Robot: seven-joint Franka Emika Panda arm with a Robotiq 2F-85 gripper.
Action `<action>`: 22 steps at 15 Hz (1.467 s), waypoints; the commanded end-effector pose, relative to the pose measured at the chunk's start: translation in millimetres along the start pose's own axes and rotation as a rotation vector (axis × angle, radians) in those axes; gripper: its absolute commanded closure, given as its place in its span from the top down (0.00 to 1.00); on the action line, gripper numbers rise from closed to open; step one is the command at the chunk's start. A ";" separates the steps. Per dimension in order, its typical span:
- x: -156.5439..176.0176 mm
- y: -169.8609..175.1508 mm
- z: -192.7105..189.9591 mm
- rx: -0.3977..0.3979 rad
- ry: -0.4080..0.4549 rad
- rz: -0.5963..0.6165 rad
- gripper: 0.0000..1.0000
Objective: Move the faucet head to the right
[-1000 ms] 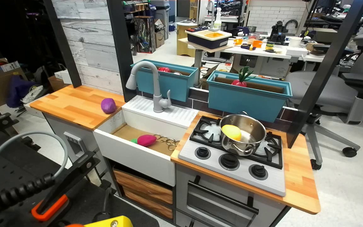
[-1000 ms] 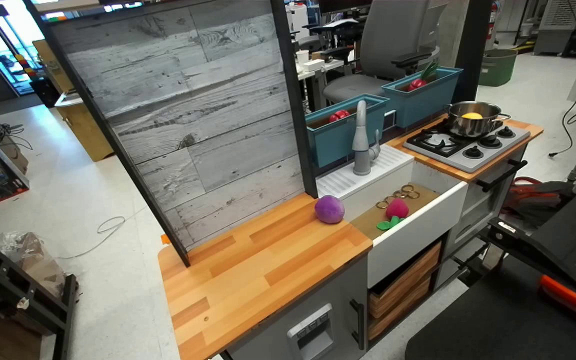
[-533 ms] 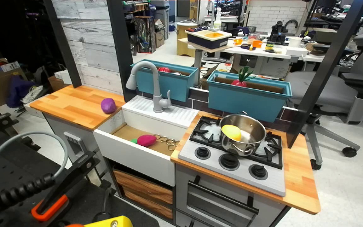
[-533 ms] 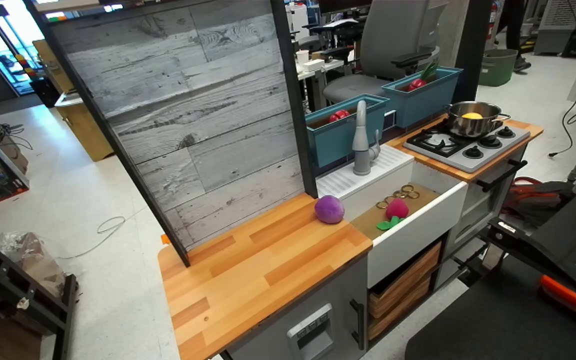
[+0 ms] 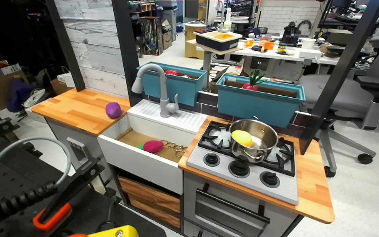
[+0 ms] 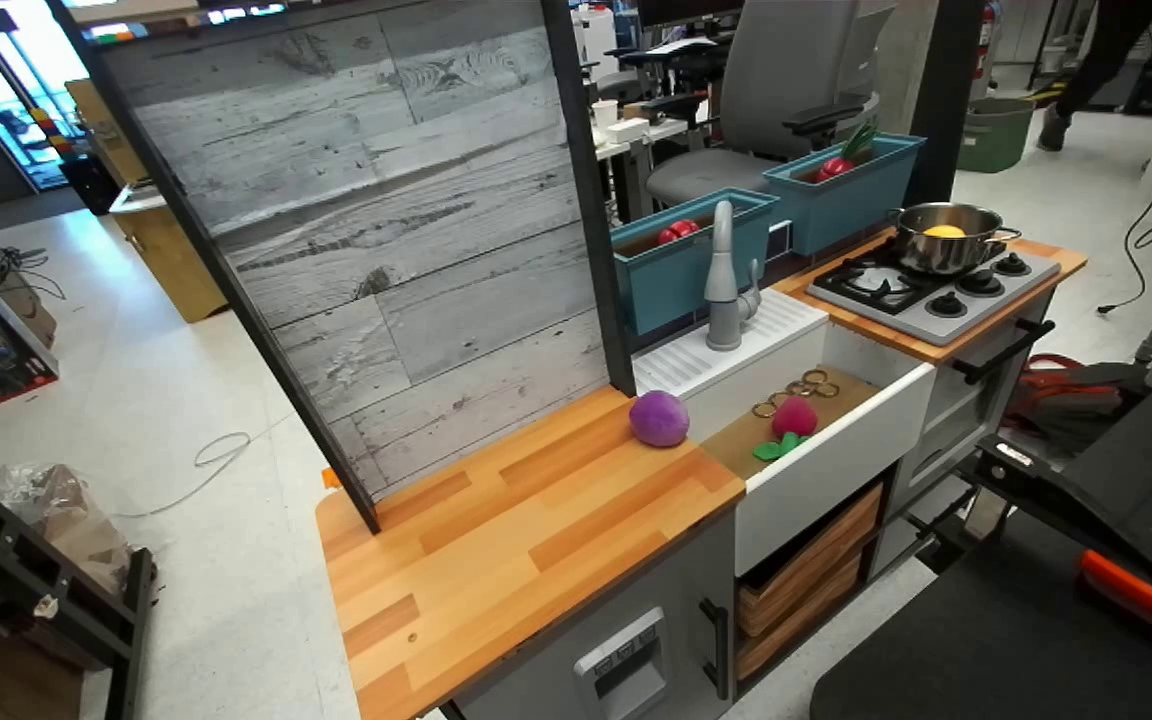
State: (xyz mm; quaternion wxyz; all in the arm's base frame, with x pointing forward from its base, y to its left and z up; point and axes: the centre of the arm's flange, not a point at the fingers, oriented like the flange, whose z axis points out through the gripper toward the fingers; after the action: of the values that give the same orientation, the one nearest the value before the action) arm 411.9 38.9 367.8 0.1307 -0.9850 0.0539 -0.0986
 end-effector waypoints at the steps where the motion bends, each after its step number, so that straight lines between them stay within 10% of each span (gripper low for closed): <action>1: 48.8 5.1 45.3 -0.035 0.081 0.038 1.00; 22: 148.7 43.7 237.1 -0.238 0.223 0.088 1.00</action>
State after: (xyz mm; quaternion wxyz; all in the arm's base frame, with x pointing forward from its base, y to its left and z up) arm 585.4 28.2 173.4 0.0193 -0.9752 0.1201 -0.1848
